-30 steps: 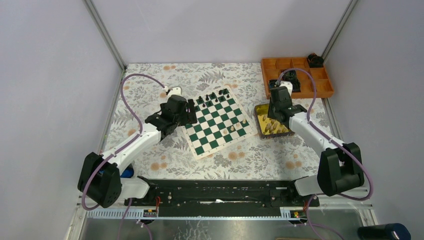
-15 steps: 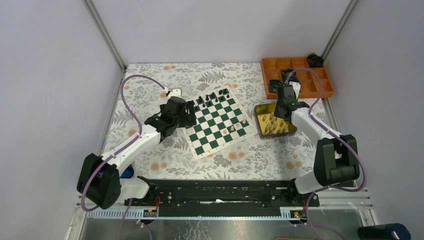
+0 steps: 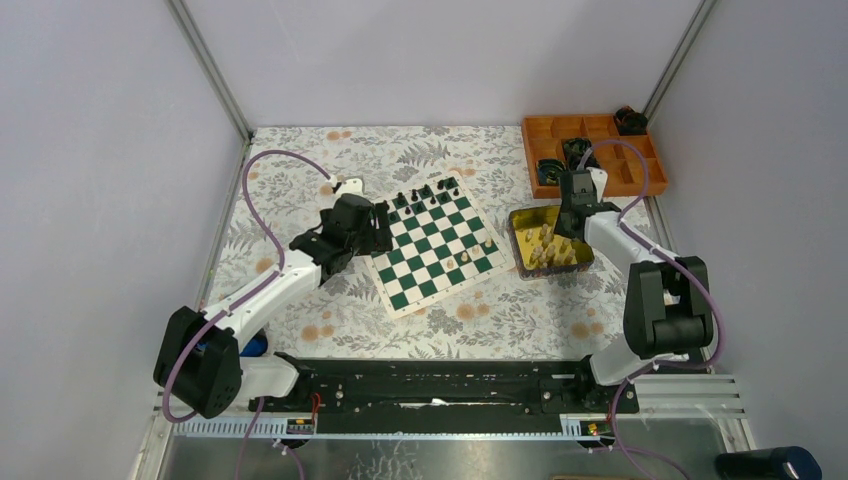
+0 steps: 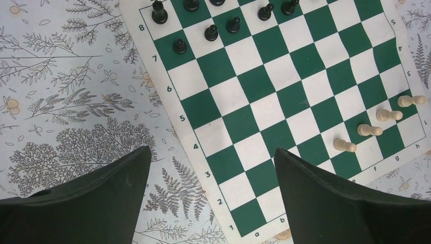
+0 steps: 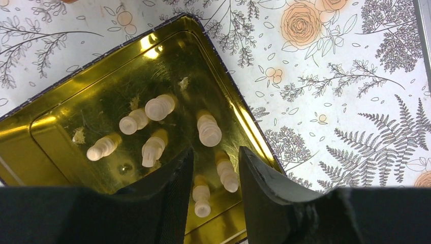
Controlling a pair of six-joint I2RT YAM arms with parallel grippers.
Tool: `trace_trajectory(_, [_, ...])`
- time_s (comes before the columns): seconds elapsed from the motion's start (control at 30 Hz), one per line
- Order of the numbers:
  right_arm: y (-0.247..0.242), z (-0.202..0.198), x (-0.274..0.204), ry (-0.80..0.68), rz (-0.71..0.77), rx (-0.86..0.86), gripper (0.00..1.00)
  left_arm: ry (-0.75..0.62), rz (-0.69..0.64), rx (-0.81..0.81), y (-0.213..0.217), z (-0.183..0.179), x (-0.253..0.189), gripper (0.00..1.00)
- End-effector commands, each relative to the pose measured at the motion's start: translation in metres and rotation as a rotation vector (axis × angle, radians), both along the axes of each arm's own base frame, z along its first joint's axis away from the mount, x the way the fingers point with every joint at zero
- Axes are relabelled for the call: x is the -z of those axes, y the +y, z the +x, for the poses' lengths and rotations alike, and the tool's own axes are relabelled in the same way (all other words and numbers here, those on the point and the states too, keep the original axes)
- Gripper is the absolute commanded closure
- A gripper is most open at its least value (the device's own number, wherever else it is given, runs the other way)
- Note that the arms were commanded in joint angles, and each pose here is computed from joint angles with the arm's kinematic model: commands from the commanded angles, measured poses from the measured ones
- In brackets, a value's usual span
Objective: Set up the chess pieces on the board
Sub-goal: Pick up the chess piece from the storage box.
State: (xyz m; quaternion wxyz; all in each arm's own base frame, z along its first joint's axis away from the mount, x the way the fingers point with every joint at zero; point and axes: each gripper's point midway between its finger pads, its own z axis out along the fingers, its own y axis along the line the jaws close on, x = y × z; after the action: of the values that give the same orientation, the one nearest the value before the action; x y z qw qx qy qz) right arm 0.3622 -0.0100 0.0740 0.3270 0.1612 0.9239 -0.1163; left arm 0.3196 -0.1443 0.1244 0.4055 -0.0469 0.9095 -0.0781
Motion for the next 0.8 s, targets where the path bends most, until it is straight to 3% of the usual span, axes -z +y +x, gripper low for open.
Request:
trace_trajectory(0.0, [-0.003,0.020,-0.009,-0.059,0.014,0.025,0.55,-0.038,-0.001,0.025,-0.005,0.005,-0.002,0.01])
trace_trajectory(0.77, [-0.006,0.036,0.016,-0.024,0.054,0.022,0.59,-0.025,0.022,0.024,-0.004,0.007,0.006,0.01])
